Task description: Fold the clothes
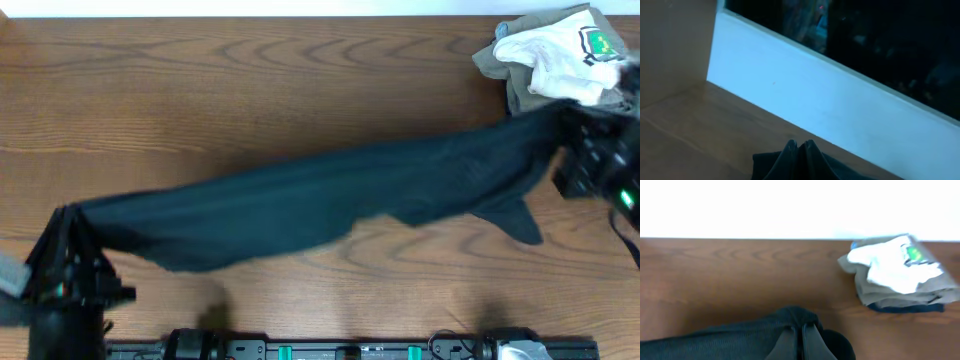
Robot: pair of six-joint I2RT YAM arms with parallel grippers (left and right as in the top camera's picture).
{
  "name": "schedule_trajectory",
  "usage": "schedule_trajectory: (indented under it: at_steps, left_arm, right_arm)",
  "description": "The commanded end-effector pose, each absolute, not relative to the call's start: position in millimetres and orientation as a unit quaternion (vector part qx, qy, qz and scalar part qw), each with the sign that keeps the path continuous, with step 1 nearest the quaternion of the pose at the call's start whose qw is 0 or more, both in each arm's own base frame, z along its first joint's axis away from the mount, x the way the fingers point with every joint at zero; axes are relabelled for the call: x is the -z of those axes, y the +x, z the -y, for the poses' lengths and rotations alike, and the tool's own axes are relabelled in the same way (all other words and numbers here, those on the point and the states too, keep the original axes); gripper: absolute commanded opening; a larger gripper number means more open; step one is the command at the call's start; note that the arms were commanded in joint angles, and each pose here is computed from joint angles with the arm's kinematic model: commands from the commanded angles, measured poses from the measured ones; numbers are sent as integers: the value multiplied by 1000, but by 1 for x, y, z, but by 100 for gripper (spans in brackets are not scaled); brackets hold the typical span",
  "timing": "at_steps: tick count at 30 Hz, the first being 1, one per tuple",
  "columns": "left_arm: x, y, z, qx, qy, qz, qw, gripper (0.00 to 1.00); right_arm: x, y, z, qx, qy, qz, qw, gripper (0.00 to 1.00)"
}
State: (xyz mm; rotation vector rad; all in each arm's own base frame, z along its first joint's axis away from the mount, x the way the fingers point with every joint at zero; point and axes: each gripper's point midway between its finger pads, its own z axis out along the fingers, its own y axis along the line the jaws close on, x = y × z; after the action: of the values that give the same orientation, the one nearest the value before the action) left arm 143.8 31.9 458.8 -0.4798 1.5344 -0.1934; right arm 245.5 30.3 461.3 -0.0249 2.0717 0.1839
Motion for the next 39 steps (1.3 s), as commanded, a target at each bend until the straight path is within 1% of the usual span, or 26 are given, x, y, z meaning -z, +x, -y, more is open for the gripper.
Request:
schedule_trajectory:
  at_steps: [1, 5, 11, 18, 23, 28, 33, 39]
  left_arm:
    - [-470, 132, -32, 86, -210, -677, 700, 6]
    - [-465, 134, -33, 80, -209, -687, 692, 6]
    - [-444, 161, -47, 28, -240, -716, 655, 6]
    - [-395, 236, -45, -12, -240, -793, 560, 6]
    - [-352, 291, -49, -53, -244, -835, 491, 6]
    - [-306, 352, -48, -76, -241, -861, 442, 6]
    - [-261, 408, -45, -83, -239, -871, 421, 6]
    - [-216, 474, -41, -79, -237, -863, 438, 6]
  right_arm:
    - [-479, 230, -5, -19, 19, -845, 534, 1]
    - [-488, 226, -3, -17, 26, -837, 546, 1]
    - [-475, 258, -8, -28, 22, -853, 520, 1]
    - [-424, 319, -24, -52, 0, -898, 436, 1]
    - [-374, 369, -32, -66, -9, -928, 367, 1]
    - [-327, 424, -43, -88, -20, -939, 333, 1]
    - [-278, 481, -60, -115, -38, -940, 319, 1]
    - [-211, 542, -83, -127, -55, -937, 320, 1]
